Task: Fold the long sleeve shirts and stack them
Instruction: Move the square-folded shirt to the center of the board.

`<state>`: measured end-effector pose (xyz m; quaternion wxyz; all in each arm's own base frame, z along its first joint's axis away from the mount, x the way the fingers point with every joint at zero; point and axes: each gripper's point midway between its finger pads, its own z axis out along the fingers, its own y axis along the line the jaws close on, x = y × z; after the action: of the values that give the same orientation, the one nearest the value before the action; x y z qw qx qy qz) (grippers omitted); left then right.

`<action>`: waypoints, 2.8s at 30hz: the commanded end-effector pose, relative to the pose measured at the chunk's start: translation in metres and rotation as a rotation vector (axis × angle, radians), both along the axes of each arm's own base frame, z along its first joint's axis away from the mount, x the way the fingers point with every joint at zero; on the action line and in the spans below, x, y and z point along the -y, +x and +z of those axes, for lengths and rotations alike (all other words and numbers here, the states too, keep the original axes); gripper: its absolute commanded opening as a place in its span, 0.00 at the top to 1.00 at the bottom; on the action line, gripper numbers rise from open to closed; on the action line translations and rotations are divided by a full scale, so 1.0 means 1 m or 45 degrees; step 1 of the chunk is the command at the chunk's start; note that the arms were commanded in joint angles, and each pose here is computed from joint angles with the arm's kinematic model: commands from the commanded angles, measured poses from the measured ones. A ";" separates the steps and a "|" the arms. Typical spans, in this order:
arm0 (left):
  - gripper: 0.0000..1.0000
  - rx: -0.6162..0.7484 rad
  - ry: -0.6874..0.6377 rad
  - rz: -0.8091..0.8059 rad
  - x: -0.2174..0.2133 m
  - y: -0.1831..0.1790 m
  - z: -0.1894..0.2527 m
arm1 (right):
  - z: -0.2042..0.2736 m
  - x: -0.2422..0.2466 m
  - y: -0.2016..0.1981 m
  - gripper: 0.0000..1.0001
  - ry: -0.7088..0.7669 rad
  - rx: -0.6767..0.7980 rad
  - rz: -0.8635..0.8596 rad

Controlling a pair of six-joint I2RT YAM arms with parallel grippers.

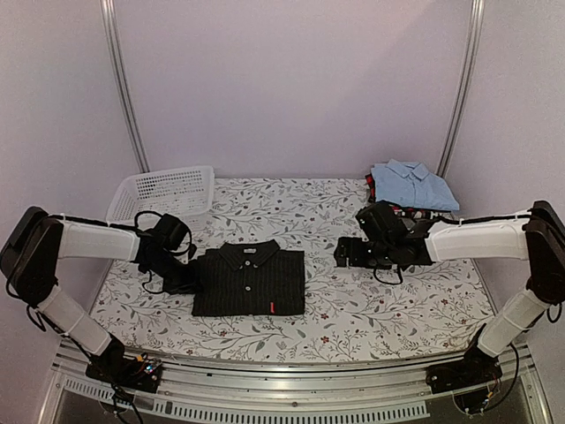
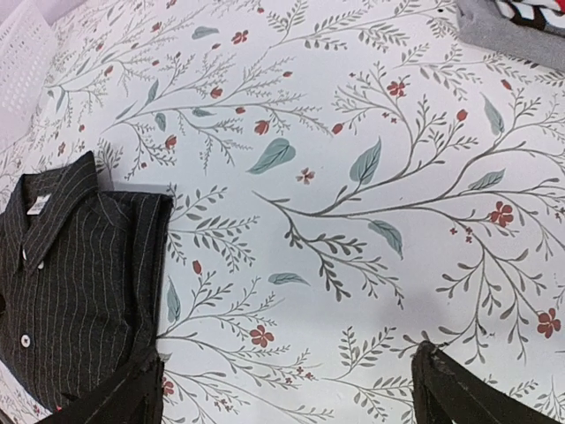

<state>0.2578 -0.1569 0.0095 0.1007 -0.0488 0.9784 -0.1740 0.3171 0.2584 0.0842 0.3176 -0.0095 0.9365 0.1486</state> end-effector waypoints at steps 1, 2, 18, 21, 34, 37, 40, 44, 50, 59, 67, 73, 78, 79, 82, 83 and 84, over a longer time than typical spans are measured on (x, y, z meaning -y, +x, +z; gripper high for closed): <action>1.00 -0.069 0.164 0.044 -0.030 -0.005 -0.010 | 0.037 0.020 0.018 0.01 -0.074 0.166 -0.104; 1.00 -0.070 0.174 0.059 -0.033 -0.004 -0.009 | 0.040 0.024 0.019 0.01 -0.092 0.183 -0.118; 0.16 0.123 0.171 0.186 -0.043 0.025 0.053 | 0.069 0.060 0.045 0.01 -0.170 0.286 -0.249; 0.13 0.254 0.122 0.148 -0.032 0.033 0.088 | 0.068 0.064 0.053 0.01 -0.193 0.291 -0.276; 0.00 0.860 -0.188 -0.058 0.016 0.045 0.222 | 0.063 0.073 0.094 0.03 -0.265 0.304 -0.356; 0.00 0.906 -0.196 -0.097 0.020 0.048 0.225 | 0.058 0.076 0.106 0.03 -0.258 0.283 -0.364; 0.00 0.939 -0.195 -0.129 0.023 0.050 0.222 | 0.056 0.079 0.119 0.04 -0.242 0.268 -0.368; 0.00 1.017 -0.212 -0.143 0.024 0.051 0.225 | 0.040 0.081 0.136 0.07 -0.297 0.226 -0.356; 0.00 1.034 -0.223 -0.150 0.025 0.051 0.217 | 0.014 0.087 0.161 0.22 -0.237 0.100 -0.357; 0.00 1.026 -0.180 -0.154 0.019 0.048 0.210 | -0.017 0.086 0.196 0.30 -0.308 0.016 -0.372; 0.00 1.016 -0.182 -0.164 0.020 0.047 0.207 | -0.049 0.097 0.203 0.43 -0.340 -0.063 -0.453; 0.00 0.995 -0.180 -0.174 0.022 0.047 0.203 | -0.060 0.108 0.212 0.50 -0.386 -0.058 -0.517; 0.00 0.983 -0.186 -0.182 0.023 0.050 0.201 | -0.068 0.121 0.217 0.54 -0.397 -0.073 -0.559; 0.00 0.974 -0.194 -0.187 0.025 0.050 0.200 | -0.072 0.123 0.217 0.56 -0.400 -0.083 -0.563; 0.00 0.939 -0.201 -0.197 0.027 0.050 0.197 | -0.081 0.127 0.215 0.68 -0.410 -0.112 -0.553; 0.00 0.921 -0.198 -0.191 0.027 0.051 0.197 | -0.084 0.127 0.214 0.74 -0.415 -0.122 -0.545; 0.00 0.901 -0.186 -0.176 0.025 0.053 0.196 | -0.085 0.127 0.211 0.80 -0.420 -0.130 -0.533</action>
<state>0.3065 -0.1801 0.2036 0.4305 0.0752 0.8625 -0.2553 0.5322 0.1444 0.0175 0.3082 0.1382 0.9395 -0.0563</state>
